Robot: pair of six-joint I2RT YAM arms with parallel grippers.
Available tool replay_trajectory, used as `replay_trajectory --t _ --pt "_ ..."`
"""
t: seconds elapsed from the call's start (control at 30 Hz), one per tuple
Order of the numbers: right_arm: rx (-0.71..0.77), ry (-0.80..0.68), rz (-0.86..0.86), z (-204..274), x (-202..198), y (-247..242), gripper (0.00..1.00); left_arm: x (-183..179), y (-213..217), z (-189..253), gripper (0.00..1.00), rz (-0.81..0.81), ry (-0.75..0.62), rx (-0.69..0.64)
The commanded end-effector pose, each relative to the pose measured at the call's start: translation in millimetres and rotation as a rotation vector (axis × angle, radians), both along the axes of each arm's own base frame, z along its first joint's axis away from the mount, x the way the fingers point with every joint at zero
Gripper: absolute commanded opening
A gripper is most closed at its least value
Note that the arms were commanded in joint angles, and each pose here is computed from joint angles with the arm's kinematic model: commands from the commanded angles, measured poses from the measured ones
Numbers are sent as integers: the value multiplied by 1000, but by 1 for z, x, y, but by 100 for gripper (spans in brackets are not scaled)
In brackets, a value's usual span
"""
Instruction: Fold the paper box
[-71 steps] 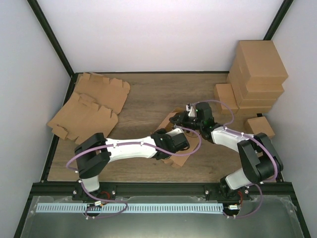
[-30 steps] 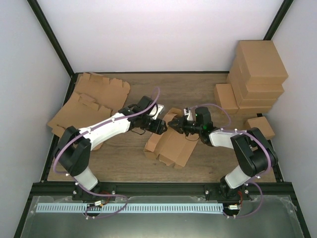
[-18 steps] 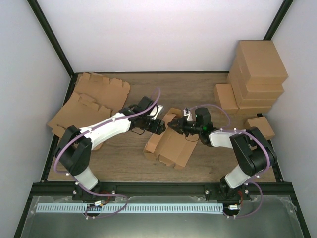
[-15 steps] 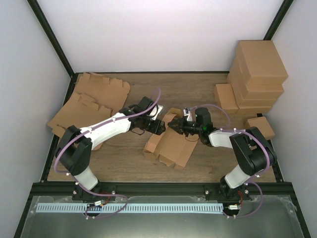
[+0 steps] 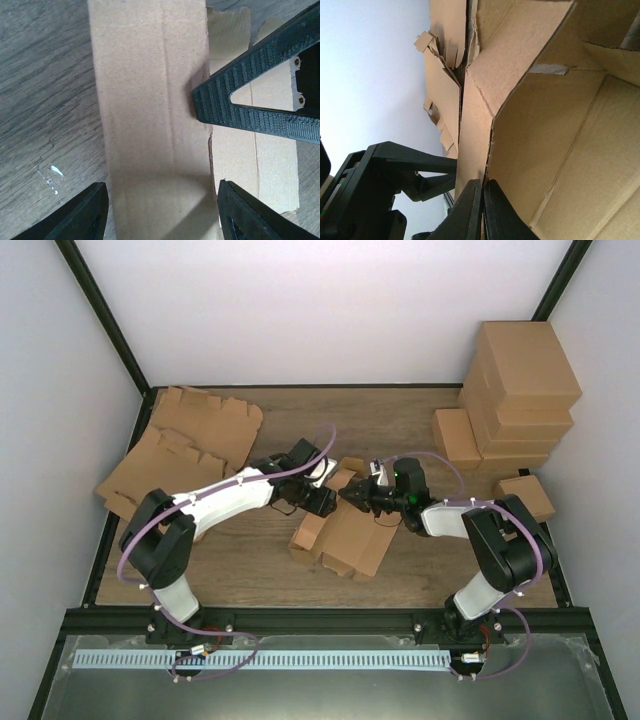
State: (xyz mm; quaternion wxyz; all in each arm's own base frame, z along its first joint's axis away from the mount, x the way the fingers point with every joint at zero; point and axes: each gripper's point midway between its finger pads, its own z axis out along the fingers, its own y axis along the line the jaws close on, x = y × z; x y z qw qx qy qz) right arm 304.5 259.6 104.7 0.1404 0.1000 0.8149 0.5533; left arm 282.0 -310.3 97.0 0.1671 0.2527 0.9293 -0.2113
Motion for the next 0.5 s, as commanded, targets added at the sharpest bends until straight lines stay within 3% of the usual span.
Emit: replay_trajectory --t 0.0,0.17,0.33,0.47 --pt "-14 3 17 -6 -4 2 1 -2 -2 -7 63 -27 -7 71" --pt "-13 3 17 -5 -5 2 1 -4 -3 -7 63 -31 -13 82" --pt "-12 0 19 -4 -5 2 2 -2 0 -8 53 -13 -26 118" --pt "-21 -19 20 -2 -4 1 14 0 1 -4 49 -15 -44 134"
